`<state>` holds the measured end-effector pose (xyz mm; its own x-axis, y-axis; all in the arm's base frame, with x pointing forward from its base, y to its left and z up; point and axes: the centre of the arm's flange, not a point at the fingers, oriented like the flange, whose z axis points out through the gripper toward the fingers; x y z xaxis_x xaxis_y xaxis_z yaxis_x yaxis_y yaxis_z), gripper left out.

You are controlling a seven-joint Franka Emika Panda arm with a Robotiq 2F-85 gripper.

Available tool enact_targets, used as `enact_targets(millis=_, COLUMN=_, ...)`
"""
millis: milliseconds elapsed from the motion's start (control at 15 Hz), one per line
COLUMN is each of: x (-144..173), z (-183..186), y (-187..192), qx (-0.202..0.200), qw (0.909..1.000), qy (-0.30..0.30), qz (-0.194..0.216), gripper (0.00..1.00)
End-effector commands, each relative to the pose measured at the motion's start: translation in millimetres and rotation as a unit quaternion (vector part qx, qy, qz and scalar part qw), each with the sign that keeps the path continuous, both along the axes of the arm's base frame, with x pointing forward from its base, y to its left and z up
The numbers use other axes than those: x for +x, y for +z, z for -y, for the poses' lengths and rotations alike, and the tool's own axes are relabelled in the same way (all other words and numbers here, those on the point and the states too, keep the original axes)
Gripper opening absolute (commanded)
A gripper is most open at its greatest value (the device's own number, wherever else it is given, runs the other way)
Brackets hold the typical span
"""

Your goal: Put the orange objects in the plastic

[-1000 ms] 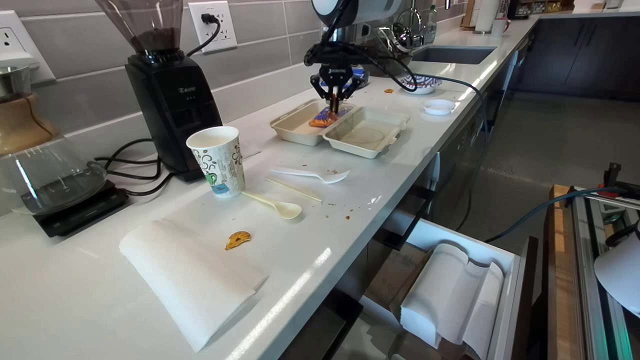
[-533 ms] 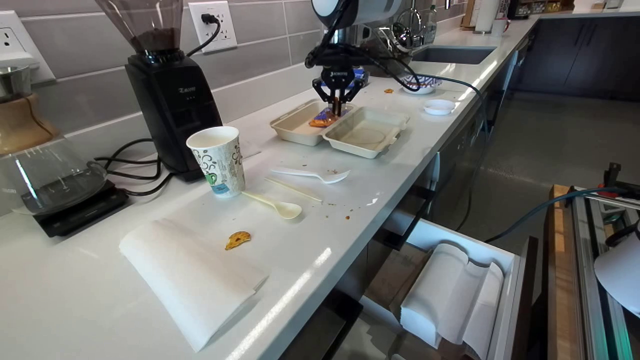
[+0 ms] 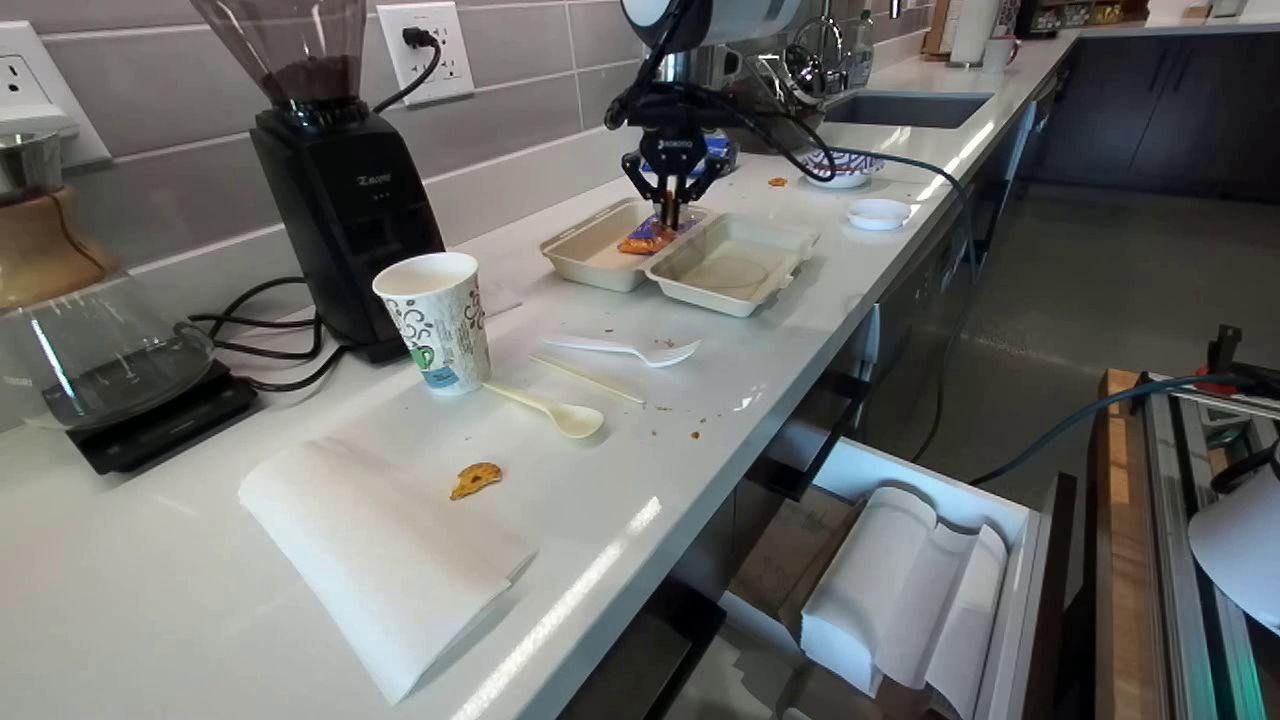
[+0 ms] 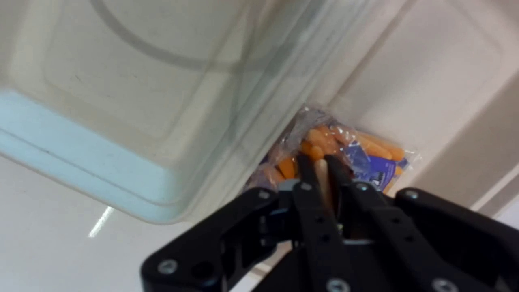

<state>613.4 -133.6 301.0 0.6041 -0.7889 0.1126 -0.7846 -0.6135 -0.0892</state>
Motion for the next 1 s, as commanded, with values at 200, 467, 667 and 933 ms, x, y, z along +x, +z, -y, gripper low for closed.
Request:
enact_targets(millis=200, x=5, z=3, y=-4, qx=0.005, qw=1.0, qy=-0.008, qz=-0.002, gripper=0.49)
enact_targets(millis=467, x=4, z=3, y=-3, qx=0.005, qw=0.9999, qy=-0.009, qz=-0.001, gripper=0.09)
enact_targets(millis=667, x=1, z=4, y=-1, qx=0.003, qw=0.9999, qy=-0.01, qz=-0.003, gripper=0.0)
enact_targets(millis=933, x=-6, z=3, y=7, qx=0.005, qw=0.9999, qy=-0.002, qz=-0.009, gripper=0.0)
